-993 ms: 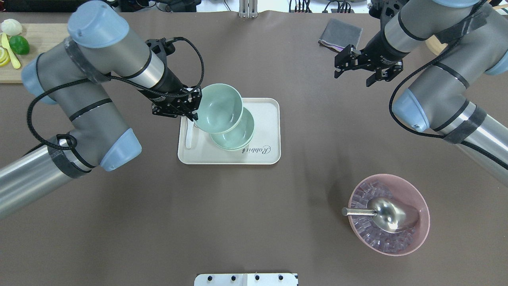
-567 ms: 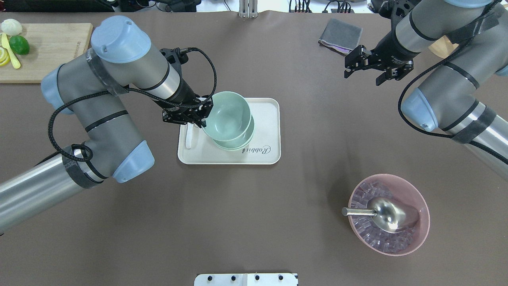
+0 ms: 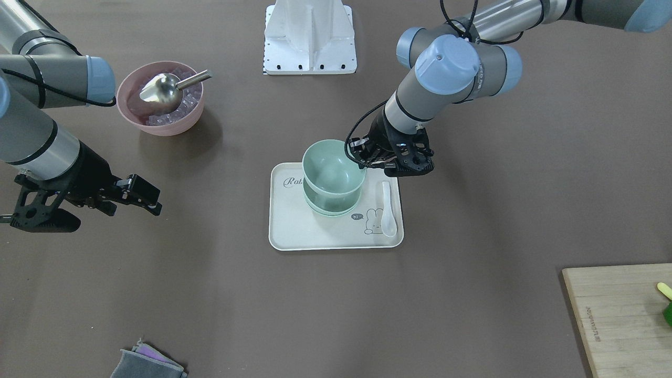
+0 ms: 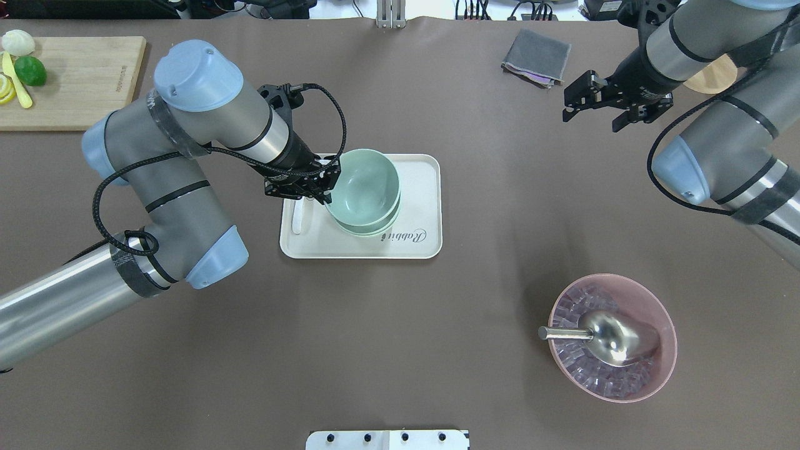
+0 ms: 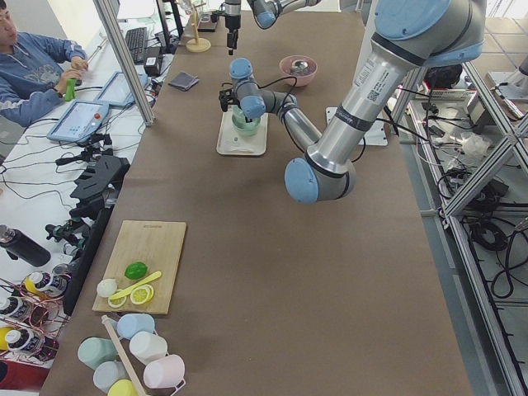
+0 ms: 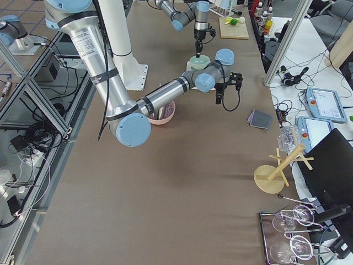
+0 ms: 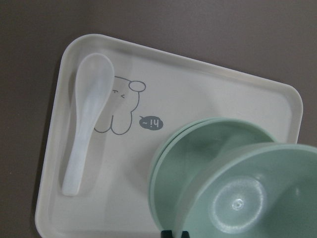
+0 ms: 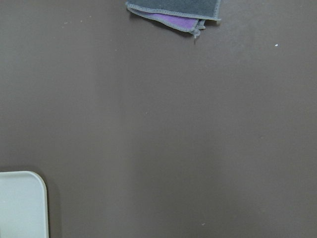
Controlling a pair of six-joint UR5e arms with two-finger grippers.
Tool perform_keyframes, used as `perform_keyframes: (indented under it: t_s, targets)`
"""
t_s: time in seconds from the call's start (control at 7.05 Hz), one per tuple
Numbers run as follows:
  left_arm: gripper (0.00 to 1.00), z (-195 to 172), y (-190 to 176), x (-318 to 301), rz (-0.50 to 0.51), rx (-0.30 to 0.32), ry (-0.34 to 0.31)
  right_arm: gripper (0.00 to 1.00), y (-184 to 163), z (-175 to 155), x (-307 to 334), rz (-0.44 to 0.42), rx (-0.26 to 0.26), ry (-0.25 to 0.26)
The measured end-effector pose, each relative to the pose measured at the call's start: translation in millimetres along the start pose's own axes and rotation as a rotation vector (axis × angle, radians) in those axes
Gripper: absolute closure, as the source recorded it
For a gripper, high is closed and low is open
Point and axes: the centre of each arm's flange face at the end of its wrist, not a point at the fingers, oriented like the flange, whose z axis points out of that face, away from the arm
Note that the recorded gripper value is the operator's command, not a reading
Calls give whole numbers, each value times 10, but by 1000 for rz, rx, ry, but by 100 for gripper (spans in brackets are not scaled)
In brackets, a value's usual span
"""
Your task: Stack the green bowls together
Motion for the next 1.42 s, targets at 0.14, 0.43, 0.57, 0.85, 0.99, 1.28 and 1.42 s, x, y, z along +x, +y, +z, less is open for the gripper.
perform_keyframes:
  t_s: [0.14, 0.43, 0.57, 0.85, 0.99, 1.28, 1.42]
  targets:
    - [100, 29, -19, -8, 2, 0, 3, 0, -26, -68, 256, -18, 0, 7]
    - [100, 100, -59, -23, 8, 2, 14, 0, -20, -169, 707, -54, 3, 24]
    - [18, 141, -84, -39, 12, 3, 20, 0, -15, -198, 793, -60, 5, 27]
    - [1, 189, -101, -67, 22, 3, 30, 0, -7, -233, 854, -61, 7, 27]
    - [1, 166, -94, -66, 26, 2, 34, 0, -15, -257, 874, -58, 8, 25]
    - [2, -102, -104, -111, 15, -16, 46, 0, -33, -301, 909, -53, 13, 23]
    - [2, -341, -127, -246, 5, -19, 48, 0, -30, -335, 977, -52, 17, 25]
